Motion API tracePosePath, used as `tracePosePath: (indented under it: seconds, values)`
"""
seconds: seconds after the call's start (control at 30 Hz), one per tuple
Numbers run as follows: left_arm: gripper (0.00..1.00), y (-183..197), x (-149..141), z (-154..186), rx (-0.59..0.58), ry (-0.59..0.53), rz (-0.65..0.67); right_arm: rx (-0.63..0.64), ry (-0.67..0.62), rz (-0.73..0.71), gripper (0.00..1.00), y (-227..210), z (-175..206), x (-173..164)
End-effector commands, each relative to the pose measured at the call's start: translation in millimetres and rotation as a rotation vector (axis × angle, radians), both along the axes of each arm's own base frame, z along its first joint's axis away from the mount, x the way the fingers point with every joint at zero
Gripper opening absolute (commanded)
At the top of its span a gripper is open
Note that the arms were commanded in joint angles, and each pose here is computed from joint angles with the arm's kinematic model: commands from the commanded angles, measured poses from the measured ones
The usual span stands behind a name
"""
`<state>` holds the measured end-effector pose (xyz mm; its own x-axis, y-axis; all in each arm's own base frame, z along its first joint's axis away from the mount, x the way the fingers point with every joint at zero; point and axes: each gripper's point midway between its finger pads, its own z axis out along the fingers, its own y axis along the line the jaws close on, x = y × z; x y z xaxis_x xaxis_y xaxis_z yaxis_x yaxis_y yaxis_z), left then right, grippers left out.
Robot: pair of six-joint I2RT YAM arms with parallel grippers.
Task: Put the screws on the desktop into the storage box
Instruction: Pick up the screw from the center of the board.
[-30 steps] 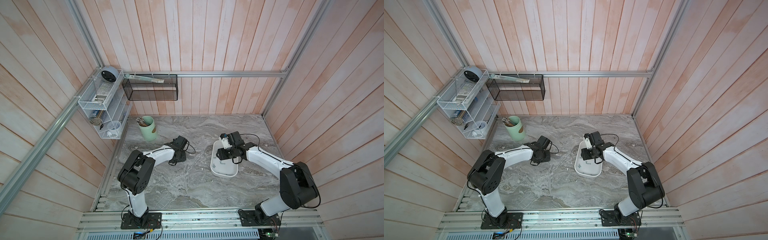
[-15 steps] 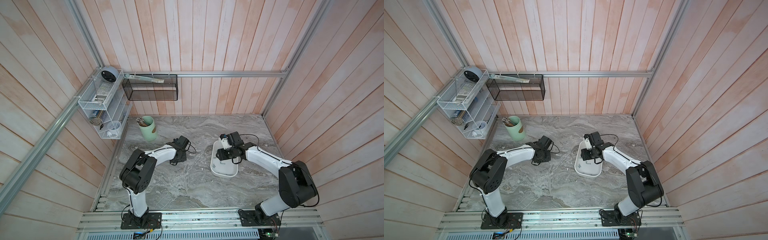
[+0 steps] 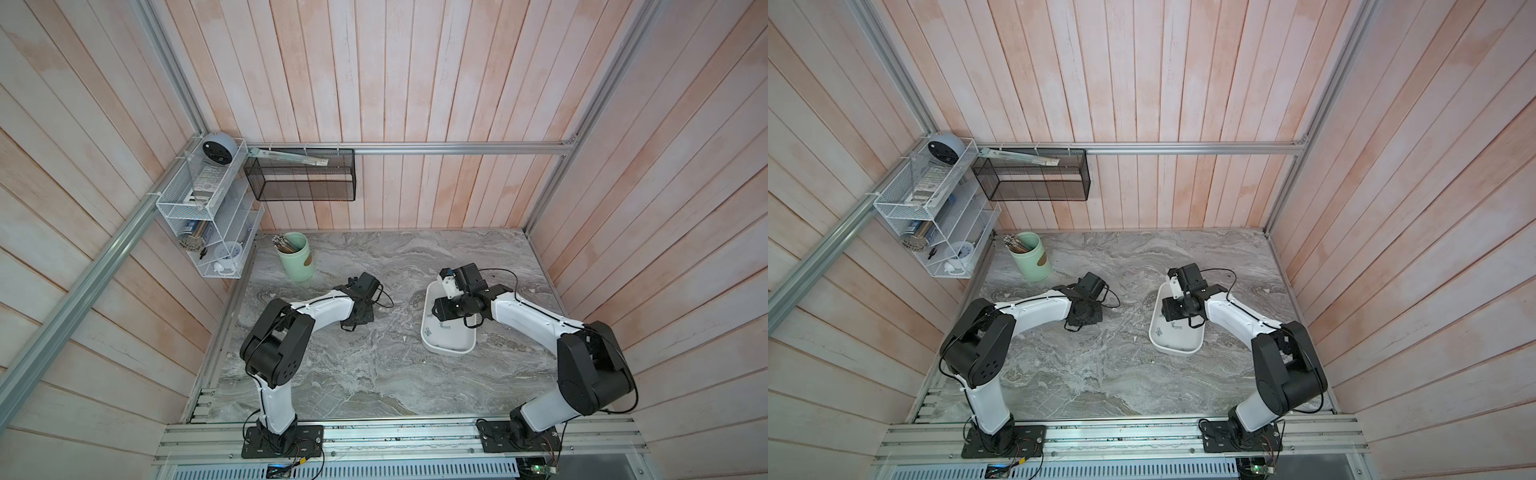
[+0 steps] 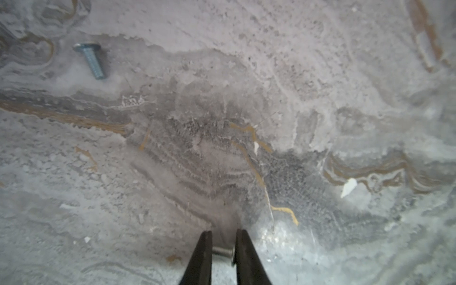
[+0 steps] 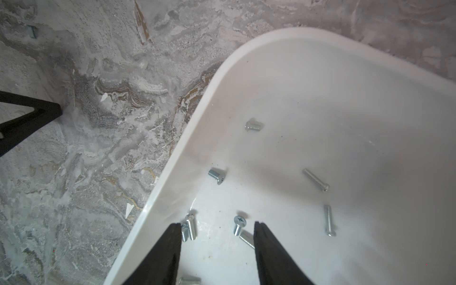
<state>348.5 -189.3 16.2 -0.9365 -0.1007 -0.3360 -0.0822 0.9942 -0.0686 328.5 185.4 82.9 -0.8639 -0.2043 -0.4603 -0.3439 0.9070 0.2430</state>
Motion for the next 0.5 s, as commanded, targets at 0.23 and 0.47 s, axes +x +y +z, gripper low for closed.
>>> tracePosePath:
  seconds: [0.23, 0.47]
  values:
    - [0.13, -10, -42, -29, -0.035, 0.180, -0.040, 0.002, 0.015, -0.005, 0.54, 1, 2, 2]
    - [0.12, -24, -28, 12, -0.108, 0.106, -0.048, -0.005, 0.004, -0.010, 0.54, -1, 5, 3]
